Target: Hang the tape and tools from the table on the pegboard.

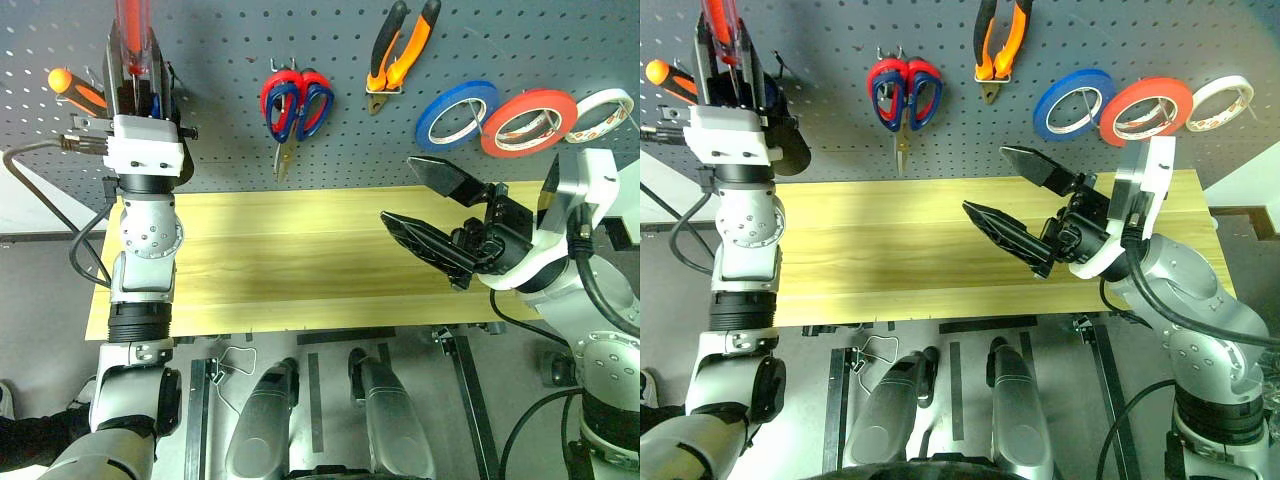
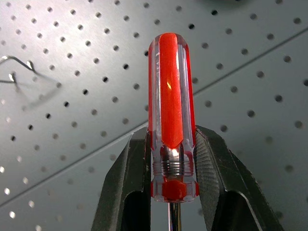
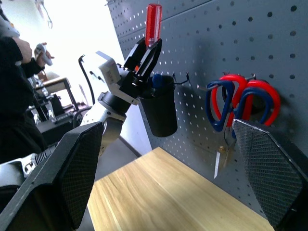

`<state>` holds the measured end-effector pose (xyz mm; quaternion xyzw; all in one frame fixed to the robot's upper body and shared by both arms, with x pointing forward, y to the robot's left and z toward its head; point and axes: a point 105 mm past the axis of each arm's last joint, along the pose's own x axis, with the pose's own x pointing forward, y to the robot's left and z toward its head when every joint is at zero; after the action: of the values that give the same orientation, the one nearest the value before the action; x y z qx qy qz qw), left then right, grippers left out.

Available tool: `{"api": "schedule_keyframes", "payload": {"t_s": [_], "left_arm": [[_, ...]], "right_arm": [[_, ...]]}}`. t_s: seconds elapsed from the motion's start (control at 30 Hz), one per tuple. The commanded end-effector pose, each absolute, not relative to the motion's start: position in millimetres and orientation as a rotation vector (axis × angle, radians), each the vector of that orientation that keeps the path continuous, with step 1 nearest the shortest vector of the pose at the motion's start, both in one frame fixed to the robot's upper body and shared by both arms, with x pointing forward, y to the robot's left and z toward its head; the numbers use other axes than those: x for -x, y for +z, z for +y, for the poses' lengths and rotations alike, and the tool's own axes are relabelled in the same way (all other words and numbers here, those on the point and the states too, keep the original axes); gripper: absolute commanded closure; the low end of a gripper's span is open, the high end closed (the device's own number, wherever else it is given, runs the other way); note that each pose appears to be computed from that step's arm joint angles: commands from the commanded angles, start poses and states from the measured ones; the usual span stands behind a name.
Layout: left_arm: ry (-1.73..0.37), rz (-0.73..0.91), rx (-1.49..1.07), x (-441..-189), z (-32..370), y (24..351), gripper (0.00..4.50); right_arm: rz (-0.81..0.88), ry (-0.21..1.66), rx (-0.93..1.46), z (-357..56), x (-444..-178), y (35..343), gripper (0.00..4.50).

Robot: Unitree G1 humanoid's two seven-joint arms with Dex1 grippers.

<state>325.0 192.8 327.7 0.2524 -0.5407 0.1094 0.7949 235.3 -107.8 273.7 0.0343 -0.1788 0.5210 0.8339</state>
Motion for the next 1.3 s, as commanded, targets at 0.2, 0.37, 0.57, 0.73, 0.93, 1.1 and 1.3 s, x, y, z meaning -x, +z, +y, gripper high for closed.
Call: {"api": "schedule_keyframes", "payload": {"t_s": [0.2, 0.37, 0.57, 0.73, 0.93, 1.1, 1.3], "left_arm": [[0.282, -1.263, -0.545, -309.4, 190.8, 343.7, 0.92], [0.218, -1.325, -0.528, -296.7, 174.5, 349.9, 0.31], [0.127, -1.446, -0.429, -262.0, 146.9, 377.4, 0.31], [-0.065, -1.405, -0.339, -240.7, 122.6, 376.2, 0.31], [-0.277, -0.926, -0.359, -283.0, 100.7, 293.6, 0.31], [-0.442, -0.589, -0.359, -305.7, 89.5, 225.5, 0.31], [-0.562, -0.211, -0.209, -326.3, 88.6, 143.3, 0.31]], "right_arm": [[-0.41, 1.124, -0.03, -106.0, -225.9, 278.3, 0.0], [-0.399, 1.127, -0.023, -104.9, -226.7, 275.7, 0.0], [-0.39, 1.13, -0.016, -103.8, -229.0, 270.7, 0.0], [-0.4, 1.135, 0.004, -102.5, -234.3, 266.1, 0.0], [-0.411, 1.148, 0.013, -99.8, -240.0, 256.7, 0.0], [-0.366, 1.145, 0.008, -92.9, -244.2, 234.5, 0.0], [-0.175, 1.024, 0.079, -98.8, -263.9, 167.2, 0.0]]}}
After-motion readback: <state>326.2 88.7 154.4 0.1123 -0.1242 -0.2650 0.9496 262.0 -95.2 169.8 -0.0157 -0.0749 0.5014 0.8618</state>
